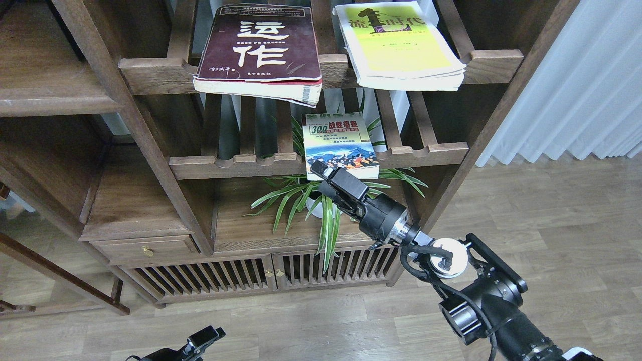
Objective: Organize books on shelf
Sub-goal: 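Reach the right gripper up toward the small blue book on the middle shelf, then grasp the small blue book with the right gripper and pull it out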
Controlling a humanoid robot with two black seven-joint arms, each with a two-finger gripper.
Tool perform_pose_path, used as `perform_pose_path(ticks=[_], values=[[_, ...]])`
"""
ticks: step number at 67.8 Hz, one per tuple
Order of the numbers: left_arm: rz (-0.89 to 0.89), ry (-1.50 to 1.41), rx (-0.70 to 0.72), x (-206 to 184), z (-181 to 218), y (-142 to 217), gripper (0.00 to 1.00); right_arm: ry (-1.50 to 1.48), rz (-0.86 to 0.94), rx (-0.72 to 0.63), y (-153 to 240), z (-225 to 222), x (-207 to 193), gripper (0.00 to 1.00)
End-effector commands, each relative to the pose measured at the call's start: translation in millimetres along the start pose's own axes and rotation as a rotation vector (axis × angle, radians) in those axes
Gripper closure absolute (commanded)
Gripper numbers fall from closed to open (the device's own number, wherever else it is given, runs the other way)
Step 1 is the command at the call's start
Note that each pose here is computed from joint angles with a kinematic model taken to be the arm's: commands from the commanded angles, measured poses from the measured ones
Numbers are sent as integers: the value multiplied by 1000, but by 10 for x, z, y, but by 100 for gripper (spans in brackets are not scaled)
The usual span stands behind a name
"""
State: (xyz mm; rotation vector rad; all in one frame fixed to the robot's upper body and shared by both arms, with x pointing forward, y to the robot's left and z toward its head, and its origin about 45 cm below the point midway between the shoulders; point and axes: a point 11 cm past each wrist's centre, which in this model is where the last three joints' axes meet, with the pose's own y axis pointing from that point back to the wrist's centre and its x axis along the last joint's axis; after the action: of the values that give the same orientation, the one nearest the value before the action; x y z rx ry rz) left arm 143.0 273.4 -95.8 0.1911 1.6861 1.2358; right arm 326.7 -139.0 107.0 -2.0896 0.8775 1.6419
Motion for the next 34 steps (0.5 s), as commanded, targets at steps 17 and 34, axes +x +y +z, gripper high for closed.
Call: perform_pose_path(ticks=[17,34], values=[[3,6,1,22,-23,5,0,3,116,47,-16,-264,243,0],[9,9,-1,46,-19,17,0,6,180,130,-35,-544,310,0]])
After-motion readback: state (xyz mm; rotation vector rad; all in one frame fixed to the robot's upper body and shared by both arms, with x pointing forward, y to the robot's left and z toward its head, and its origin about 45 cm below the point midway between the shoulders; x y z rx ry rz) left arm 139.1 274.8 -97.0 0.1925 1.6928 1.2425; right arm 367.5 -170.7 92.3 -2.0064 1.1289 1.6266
